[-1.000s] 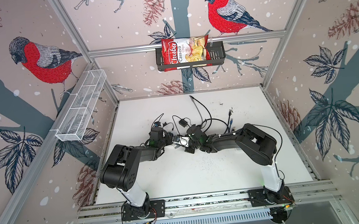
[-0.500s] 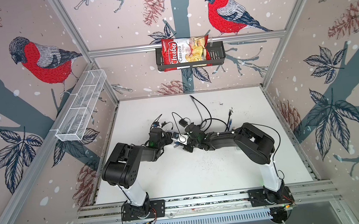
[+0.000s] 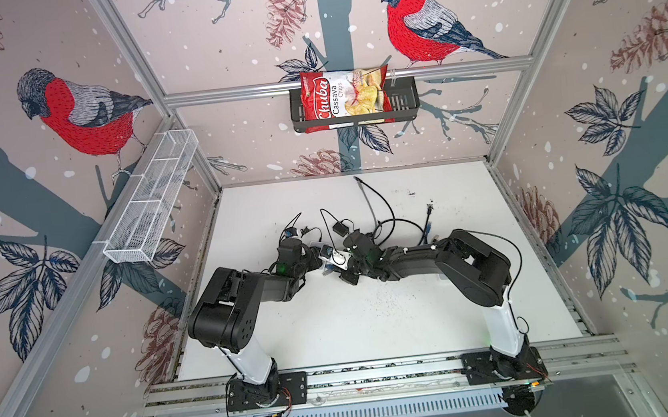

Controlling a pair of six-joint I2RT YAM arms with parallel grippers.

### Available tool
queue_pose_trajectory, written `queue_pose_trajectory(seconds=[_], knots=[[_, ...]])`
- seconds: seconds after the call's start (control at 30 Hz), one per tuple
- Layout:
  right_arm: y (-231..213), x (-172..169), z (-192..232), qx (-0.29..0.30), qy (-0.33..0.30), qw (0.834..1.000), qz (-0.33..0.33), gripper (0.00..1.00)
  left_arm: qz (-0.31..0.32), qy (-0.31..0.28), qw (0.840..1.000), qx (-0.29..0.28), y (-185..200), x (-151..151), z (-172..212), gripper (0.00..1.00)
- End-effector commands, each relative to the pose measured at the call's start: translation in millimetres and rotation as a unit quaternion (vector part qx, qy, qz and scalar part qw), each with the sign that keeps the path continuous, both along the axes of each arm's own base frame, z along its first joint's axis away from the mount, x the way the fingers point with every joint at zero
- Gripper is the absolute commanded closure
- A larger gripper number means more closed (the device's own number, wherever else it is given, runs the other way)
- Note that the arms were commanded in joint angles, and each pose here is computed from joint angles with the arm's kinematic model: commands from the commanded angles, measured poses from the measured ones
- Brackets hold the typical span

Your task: Insert the plug into the switch port

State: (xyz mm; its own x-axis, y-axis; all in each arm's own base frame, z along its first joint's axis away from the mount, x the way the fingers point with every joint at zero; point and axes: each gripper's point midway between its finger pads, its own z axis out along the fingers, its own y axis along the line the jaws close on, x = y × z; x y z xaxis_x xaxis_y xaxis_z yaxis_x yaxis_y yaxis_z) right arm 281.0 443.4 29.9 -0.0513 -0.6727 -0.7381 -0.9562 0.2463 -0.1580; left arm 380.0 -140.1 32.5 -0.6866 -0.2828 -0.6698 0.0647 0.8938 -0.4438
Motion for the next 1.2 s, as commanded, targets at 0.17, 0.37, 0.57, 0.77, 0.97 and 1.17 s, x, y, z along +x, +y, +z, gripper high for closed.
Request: queue_pose_trajectory(seconds=[0.17,0.37,0.57,0.77,0.97,1.17], knots=[[39,3,63,0.113,-0.073,0.99,0.043,1.0,-0.088,0.003,0.993,-0.08,-40,-11,25,0.43],[45,4,82,0.15,-0.089,0.984,0.041,1.0,-0.102,-0.005,0.989,-0.109,-48,-13,32,0.43],[51,-2,97,0.184,-0.093,0.977,0.055,1.0,-0.114,-0.009,0.985,-0.129,-53,-18,35,0.44],[57,-8,107,0.209,-0.098,0.97,0.076,1.0,-0.122,-0.012,0.982,-0.141,-57,-22,37,0.44],[64,-19,108,0.219,-0.092,0.965,0.113,1.0,-0.142,-0.021,0.977,-0.155,-66,-25,45,0.44],[68,-15,111,0.226,-0.101,0.963,0.106,1.0,-0.156,-0.021,0.974,-0.161,-75,-30,47,0.45]])
